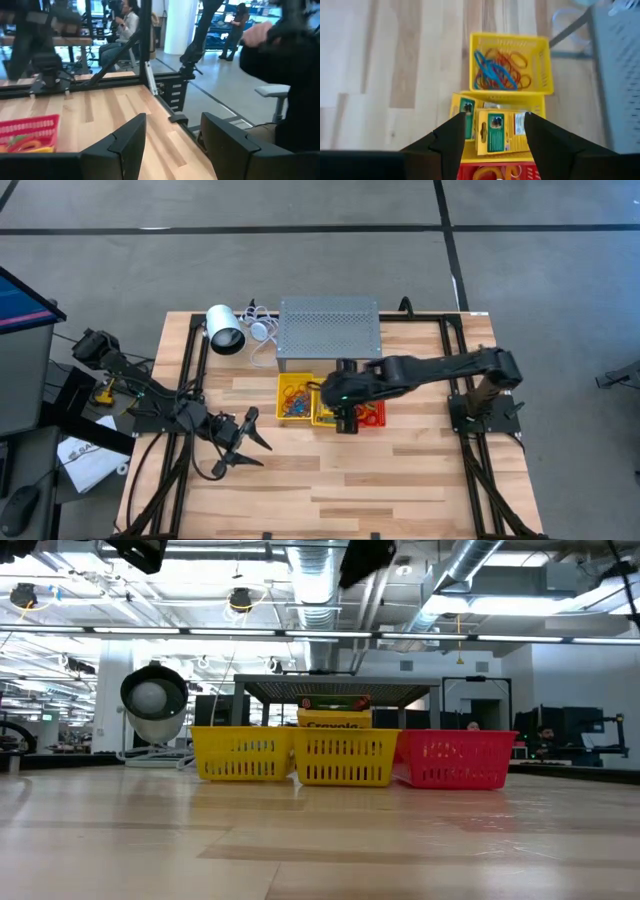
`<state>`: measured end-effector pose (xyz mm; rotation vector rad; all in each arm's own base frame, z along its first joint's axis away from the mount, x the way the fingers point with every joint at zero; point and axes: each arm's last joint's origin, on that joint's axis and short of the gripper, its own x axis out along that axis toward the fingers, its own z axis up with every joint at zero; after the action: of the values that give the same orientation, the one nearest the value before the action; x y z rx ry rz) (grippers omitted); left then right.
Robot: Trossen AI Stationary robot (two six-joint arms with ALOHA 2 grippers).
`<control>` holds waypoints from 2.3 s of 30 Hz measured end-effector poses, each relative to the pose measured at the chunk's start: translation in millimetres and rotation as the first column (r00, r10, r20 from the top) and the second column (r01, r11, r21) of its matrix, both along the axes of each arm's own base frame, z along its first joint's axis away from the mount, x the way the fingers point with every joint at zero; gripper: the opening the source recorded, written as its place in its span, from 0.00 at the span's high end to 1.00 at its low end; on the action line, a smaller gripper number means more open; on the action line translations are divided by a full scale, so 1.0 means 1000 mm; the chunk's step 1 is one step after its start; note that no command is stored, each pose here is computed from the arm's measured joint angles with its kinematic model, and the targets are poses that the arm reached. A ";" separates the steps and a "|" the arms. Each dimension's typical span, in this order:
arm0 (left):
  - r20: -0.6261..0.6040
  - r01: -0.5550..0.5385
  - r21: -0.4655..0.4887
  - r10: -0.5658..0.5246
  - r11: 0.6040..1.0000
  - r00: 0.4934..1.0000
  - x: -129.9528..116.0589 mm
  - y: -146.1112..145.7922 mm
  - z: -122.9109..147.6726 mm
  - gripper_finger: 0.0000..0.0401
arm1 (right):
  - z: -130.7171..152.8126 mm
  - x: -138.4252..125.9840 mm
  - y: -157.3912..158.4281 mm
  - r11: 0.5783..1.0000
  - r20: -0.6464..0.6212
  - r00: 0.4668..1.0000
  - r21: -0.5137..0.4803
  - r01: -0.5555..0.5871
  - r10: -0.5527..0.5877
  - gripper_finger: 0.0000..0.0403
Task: Pick & Place Office Desk Supplies
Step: Put the red basket with spring keychains on the shelf
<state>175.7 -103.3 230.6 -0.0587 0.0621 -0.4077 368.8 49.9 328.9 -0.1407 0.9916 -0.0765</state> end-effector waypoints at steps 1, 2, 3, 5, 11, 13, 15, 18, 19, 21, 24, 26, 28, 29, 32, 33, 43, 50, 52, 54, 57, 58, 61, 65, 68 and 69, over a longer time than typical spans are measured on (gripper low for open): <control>0.000 -0.008 0.001 0.008 1.000 1.000 0.001 0.001 0.000 0.54 | 0.007 -0.004 0.001 1.000 0.021 1.000 0.003 -0.006 0.006 0.51; 0.003 -0.015 -0.001 0.015 1.000 1.000 0.001 0.003 0.001 0.54 | 0.014 -0.009 0.003 1.000 0.047 0.999 0.007 -0.013 0.013 0.52; 0.010 -0.024 -0.004 0.024 1.000 1.000 0.001 0.005 0.002 0.54 | 0.021 -0.013 0.006 1.000 0.073 0.997 0.011 -0.021 0.020 0.52; 0.022 -0.048 -0.003 0.048 0.999 0.999 0.002 0.009 0.004 0.54 | 0.032 -0.022 0.009 0.999 0.107 0.994 0.019 -0.031 0.028 0.56; 0.081 -0.095 0.005 0.094 0.995 0.992 -0.001 0.021 0.013 0.63 | 0.055 -0.043 0.020 0.997 0.184 0.980 0.033 -0.076 0.069 0.77; 0.109 -0.102 0.016 0.099 0.995 0.989 -0.005 0.024 0.018 0.70 | 0.060 -0.049 0.024 0.995 0.200 0.976 0.032 -0.089 0.081 0.87; 0.114 -0.110 0.024 0.106 0.994 0.988 -0.009 0.028 0.021 0.78 | 0.065 -0.055 0.027 0.994 0.214 0.972 0.034 -0.104 0.095 0.95; 0.117 -0.119 0.028 0.115 0.992 0.986 -0.017 0.033 0.025 0.91 | 0.070 -0.063 0.031 0.993 0.221 0.970 0.032 -0.110 0.100 0.97; 0.118 -0.121 0.036 0.116 0.992 0.986 -0.020 0.035 0.026 0.95 | 0.072 -0.066 0.033 0.994 0.222 0.970 0.026 -0.104 0.096 0.97; 0.121 -0.122 0.039 0.117 0.992 0.986 -0.025 0.038 0.028 0.98 | 0.074 -0.073 0.035 0.996 0.219 0.972 0.005 -0.089 0.085 0.98; 0.134 -0.131 0.031 0.126 0.991 0.983 -0.034 0.042 0.032 0.98 | 0.079 -0.084 0.039 0.997 0.234 0.969 -0.024 -0.077 0.080 0.99; 0.141 -0.134 0.026 0.129 0.991 0.982 -0.038 0.044 0.034 0.98 | 0.079 -0.095 0.042 0.996 0.262 0.961 -0.029 -0.080 0.085 0.99; 0.144 -0.135 0.030 0.129 0.990 0.981 -0.043 0.046 0.035 0.99 | 0.078 -0.109 0.042 0.996 0.301 0.950 -0.016 -0.083 0.084 1.00; 0.147 -0.135 0.028 0.129 0.990 0.981 -0.045 0.047 0.036 1.00 | 0.076 -0.117 0.042 0.996 0.323 0.943 -0.003 -0.085 0.082 1.00; 0.160 -0.136 0.022 0.131 0.991 0.979 -0.050 0.049 0.038 1.00 | 0.070 -0.142 0.039 0.994 0.411 0.908 0.041 -0.103 0.077 1.00; 0.167 -0.136 0.018 0.131 0.991 0.977 -0.051 0.050 0.039 1.00 | 0.069 -0.151 0.037 0.992 0.442 0.893 0.052 -0.113 0.079 1.00; 0.215 -0.139 0.008 0.134 0.990 0.967 -0.063 0.056 0.045 0.99 | 0.048 -0.246 0.020 0.924 0.763 0.635 0.145 -0.353 0.122 1.00; 0.183 -0.087 0.035 0.079 0.996 0.980 -0.063 0.054 0.041 1.00 | 0.013 -0.278 0.017 0.805 0.870 0.453 0.121 -0.580 0.196 1.00; 0.191 -0.076 0.032 0.069 0.997 0.979 -0.064 0.054 0.042 0.99 | 0.002 -0.281 0.016 0.794 0.876 0.434 0.107 -0.599 0.210 1.00; 0.192 -0.075 0.031 0.068 0.997 0.979 -0.064 0.054 0.042 0.99 | -0.011 -0.283 0.015 0.790 0.880 0.421 0.093 -0.606 0.218 1.00; 0.191 -0.075 0.032 0.068 0.997 0.979 -0.064 0.054 0.042 0.99 | -0.027 -0.285 0.015 0.782 0.895 0.371 0.043 -0.621 0.246 1.00; 0.191 -0.074 0.032 0.066 0.997 0.979 -0.064 0.054 0.042 0.99 | -0.031 -0.285 0.014 0.777 0.901 0.351 0.026 -0.629 0.254 1.00; 0.190 -0.076 0.033 0.068 0.997 0.979 -0.063 0.054 0.042 0.99 | -0.041 -0.288 0.013 0.753 0.915 0.302 -0.002 -0.658 0.266 1.00; 0.191 -0.095 0.035 0.087 0.995 0.978 -0.062 0.058 0.042 0.99 | -0.051 -0.289 0.009 0.753 0.924 0.294 0.010 -0.658 0.245 1.00; 0.188 -0.108 0.028 0.101 0.994 0.977 -0.060 0.064 0.042 0.99 | -0.054 -0.288 0.007 0.760 0.927 0.298 0.022 -0.650 0.228 1.00; 0.184 -0.105 0.017 0.101 0.994 0.978 -0.059 0.066 0.042 0.99 | -0.055 -0.288 0.007 0.757 0.928 0.297 0.024 -0.652 0.227 1.00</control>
<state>116.8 -37.4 272.2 0.0020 -0.1163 -0.3071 81.3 56.7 274.2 0.0231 -0.2002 0.5698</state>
